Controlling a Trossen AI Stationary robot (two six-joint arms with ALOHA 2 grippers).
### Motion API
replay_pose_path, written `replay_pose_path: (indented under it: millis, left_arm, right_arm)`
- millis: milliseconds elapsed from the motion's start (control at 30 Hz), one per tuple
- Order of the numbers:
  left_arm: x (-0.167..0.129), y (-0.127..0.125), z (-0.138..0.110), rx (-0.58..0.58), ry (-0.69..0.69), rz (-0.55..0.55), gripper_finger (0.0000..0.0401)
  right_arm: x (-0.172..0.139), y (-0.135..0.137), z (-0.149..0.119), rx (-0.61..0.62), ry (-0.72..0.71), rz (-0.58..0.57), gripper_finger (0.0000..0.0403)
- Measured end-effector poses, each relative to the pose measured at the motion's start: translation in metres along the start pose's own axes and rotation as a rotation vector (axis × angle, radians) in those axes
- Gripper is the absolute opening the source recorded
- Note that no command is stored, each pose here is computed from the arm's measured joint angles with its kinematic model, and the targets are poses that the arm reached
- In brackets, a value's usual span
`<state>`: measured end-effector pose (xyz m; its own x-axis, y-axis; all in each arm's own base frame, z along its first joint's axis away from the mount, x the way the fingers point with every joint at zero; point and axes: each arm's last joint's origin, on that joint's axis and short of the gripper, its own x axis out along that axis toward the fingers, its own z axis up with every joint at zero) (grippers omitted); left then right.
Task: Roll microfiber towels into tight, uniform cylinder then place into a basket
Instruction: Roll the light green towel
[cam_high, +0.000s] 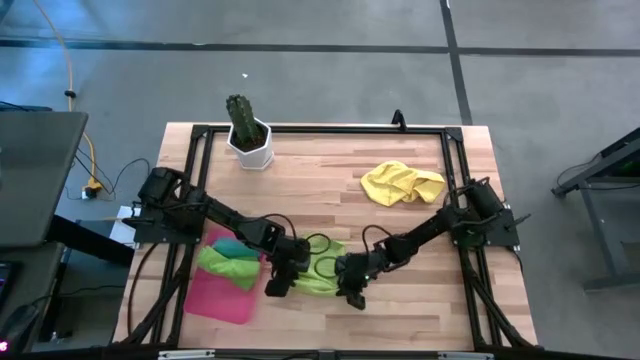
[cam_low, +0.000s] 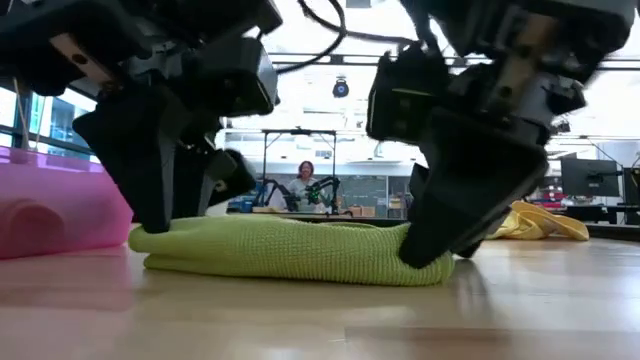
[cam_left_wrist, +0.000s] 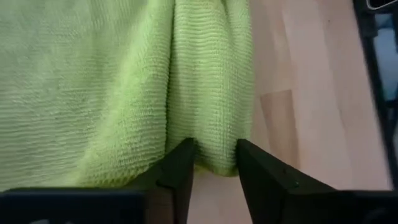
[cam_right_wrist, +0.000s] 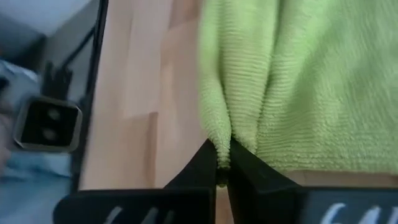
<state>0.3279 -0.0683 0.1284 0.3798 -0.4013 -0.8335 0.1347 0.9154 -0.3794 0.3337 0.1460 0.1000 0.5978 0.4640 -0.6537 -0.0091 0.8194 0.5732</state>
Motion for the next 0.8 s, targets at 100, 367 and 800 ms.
replay_pose_path:
  millis: [100,367,800]
  left_arm:
    - [-0.002,-0.003,0.000,0.068,-0.019,0.091,0.0124]
    - [-0.026,-0.020,0.001,0.229,-0.067,0.316,0.0129]
    - [-0.025,-0.062,-0.009,0.442,-0.096,0.396,0.0129]
  right_arm:
    - [-0.002,-0.003,0.004,0.130,0.002,0.011,0.0002]
    - [-0.003,-0.001,0.007,0.334,-0.023,0.020,0.0002]
    - [-0.004,0.017,-0.013,0.534,-0.186,-0.171,0.0002]
